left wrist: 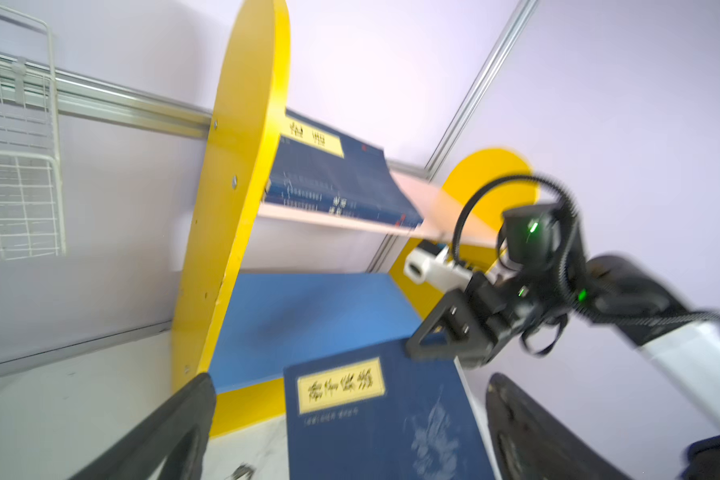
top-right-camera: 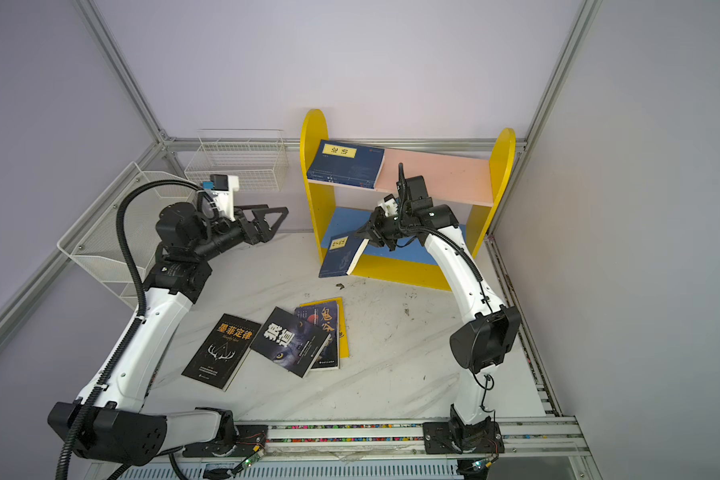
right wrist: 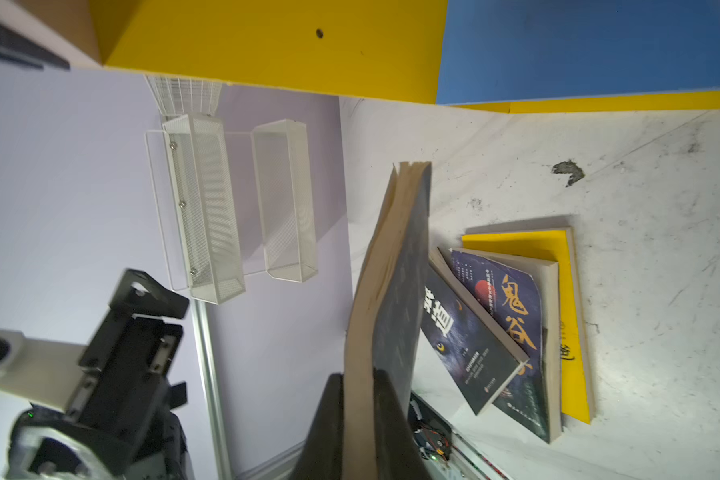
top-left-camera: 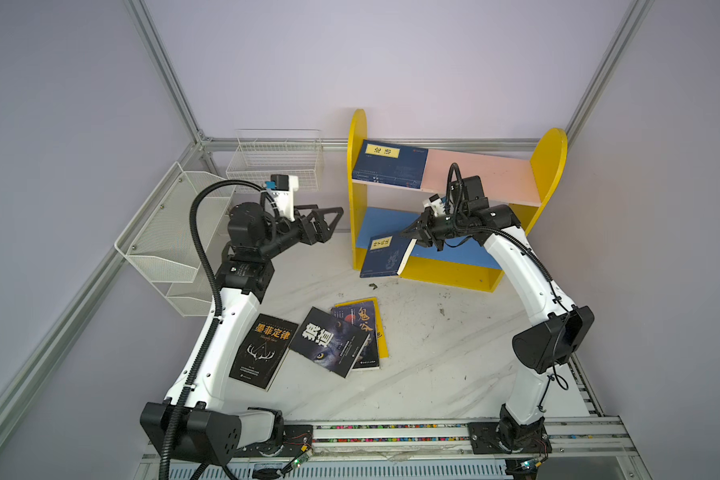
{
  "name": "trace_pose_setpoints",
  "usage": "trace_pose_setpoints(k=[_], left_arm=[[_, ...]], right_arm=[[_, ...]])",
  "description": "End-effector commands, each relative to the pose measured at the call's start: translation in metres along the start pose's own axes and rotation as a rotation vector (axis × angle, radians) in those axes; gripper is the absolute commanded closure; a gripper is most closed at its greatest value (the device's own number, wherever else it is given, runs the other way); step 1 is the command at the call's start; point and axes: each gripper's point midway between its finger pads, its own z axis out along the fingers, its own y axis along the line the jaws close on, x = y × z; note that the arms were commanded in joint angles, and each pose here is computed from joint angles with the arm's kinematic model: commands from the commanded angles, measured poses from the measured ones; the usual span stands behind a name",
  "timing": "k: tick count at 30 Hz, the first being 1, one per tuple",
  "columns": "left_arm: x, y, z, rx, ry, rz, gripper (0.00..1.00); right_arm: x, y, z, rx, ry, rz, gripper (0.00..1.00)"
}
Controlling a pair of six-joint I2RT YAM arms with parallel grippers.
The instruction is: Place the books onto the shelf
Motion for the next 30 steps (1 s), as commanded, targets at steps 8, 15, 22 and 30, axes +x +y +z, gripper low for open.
trace_pose_setpoints(k=[8,15,22,30], left_arm=[[-0.077,-0.03,-0.013,0.265,-0.143,-0.175,0.0],[-0.092,-0.038,-0.01,0.266,-0.181,-0.185,0.0],[-0.09,-0.064,0.018,0.364,-0.153,-0.231,0.02],[-0.091,-0.07,0.042,0.445,-0.14,-0.279,0.31]], right_arm=[[0.024,0.188,-0.115,-0.526,-0.199,-0.554,0.96],[-0.011,0.228,-0.128,-0.704,-0.375,-0.683,0.95],[-0.032,0.235,-0.114,-0.821,-0.326,-0.678,0.95],[-0.031,0.24,-0.118,-0.886,-0.308,-0.675,0.95]])
